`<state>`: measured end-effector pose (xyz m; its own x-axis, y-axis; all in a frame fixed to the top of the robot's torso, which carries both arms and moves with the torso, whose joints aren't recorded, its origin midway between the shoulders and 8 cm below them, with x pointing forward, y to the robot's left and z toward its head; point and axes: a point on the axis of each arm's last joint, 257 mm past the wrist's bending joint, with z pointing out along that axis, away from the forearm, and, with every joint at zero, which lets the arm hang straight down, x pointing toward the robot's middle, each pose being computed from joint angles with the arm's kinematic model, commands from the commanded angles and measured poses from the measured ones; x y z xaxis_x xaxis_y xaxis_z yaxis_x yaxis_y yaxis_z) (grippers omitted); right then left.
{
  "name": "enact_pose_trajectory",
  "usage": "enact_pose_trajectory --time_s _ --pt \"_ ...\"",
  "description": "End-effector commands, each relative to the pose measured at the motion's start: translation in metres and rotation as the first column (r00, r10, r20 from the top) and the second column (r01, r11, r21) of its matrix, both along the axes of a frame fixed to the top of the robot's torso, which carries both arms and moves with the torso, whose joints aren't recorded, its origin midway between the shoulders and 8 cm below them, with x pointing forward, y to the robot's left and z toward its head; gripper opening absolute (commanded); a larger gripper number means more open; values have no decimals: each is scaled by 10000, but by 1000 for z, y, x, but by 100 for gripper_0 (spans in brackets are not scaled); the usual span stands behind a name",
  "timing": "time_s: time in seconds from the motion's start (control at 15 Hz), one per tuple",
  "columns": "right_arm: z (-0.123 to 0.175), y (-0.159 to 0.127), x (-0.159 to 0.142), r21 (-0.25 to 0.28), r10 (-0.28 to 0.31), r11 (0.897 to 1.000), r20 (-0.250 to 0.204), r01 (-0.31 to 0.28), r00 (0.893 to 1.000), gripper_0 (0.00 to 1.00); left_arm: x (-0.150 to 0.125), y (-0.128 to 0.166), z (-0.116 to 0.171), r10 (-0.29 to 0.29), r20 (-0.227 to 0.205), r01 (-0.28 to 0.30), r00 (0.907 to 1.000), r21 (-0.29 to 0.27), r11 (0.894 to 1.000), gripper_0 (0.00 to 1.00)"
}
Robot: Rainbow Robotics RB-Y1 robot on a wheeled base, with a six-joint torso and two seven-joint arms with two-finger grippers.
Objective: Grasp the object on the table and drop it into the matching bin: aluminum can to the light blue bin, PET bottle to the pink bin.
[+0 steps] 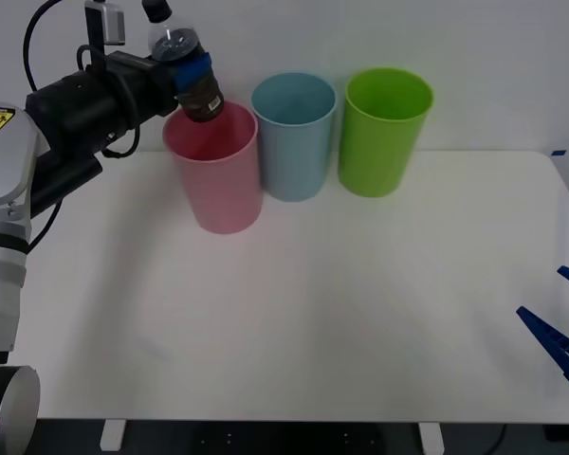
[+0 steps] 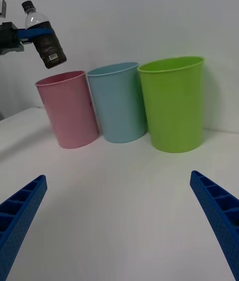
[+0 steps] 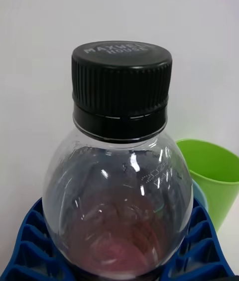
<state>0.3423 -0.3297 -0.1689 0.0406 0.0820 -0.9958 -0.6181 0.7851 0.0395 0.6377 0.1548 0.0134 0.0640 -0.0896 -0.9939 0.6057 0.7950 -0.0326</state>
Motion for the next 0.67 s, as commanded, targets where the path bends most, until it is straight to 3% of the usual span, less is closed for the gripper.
enact_pose_trajectory --time_s 0.07,0.13,0.2,0.67 --pt "0 0 0 0 1 10000 0 -1 10000 100 0 0 0 -13 0 13 10000 0 10000 11" --pt "0 0 0 0 1 10000 0 -1 10000 100 0 0 0 -1 6 1 10000 -6 10000 63" --pt "0 0 0 0 1 10000 0 -1 10000 100 0 0 0 -3 -8 3 10000 -20 10000 100" --pt "0 0 0 0 1 10000 0 -1 10000 100 -2 5 0 -44 -68 42 10000 -363 9993 100"
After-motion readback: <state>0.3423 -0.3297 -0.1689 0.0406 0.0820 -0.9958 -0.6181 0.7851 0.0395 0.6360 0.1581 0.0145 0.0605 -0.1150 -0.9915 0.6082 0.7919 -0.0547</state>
